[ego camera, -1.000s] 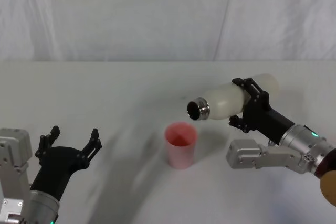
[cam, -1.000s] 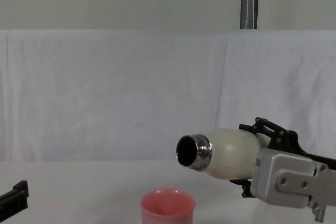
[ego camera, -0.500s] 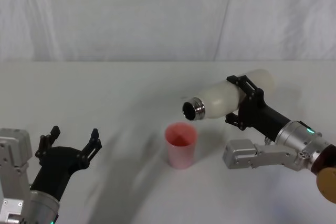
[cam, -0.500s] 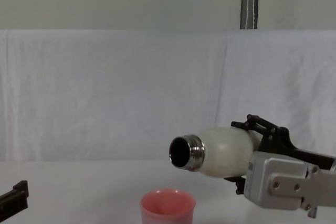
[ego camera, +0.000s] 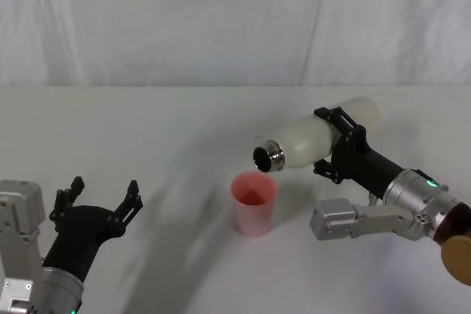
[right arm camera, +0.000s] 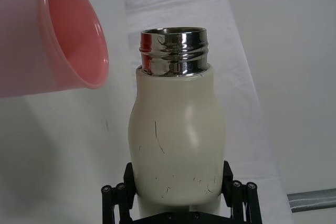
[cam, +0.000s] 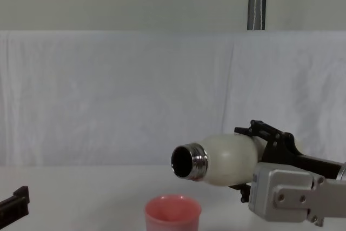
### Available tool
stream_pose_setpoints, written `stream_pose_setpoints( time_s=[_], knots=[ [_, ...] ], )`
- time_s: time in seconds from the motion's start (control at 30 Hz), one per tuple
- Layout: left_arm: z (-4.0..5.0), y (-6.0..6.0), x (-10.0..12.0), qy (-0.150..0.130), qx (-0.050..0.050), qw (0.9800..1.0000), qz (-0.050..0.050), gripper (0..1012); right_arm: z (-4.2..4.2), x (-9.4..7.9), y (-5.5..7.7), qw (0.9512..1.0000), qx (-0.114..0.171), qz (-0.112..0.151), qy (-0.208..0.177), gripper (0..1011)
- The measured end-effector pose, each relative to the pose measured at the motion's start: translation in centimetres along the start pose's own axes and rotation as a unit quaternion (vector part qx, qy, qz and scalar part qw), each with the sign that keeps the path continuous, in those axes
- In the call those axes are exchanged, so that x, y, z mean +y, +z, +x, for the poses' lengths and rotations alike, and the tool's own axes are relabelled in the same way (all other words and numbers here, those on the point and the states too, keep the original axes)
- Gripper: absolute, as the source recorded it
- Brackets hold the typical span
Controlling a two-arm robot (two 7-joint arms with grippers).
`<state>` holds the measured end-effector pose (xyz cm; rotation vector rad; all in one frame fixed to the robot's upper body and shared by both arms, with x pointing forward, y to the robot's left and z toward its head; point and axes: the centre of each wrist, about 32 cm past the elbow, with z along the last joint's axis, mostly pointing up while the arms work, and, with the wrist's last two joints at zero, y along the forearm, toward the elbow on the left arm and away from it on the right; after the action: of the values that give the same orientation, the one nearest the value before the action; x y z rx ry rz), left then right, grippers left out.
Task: Grasp the thermos with one hand and pour water into the cup lid.
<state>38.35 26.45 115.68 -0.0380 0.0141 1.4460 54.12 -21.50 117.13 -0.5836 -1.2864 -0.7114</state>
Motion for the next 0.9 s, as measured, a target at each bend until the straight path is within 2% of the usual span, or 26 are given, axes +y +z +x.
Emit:
stream_pose_setpoints(
  time_s=[0.9],
  knots=[
    [0.00,0.00,0.00,0.000,0.000,1.0000,0.000,1001,0.03,0.40,-0.42,0.9997,-0.025,0.005,0.005,959]
  ],
)
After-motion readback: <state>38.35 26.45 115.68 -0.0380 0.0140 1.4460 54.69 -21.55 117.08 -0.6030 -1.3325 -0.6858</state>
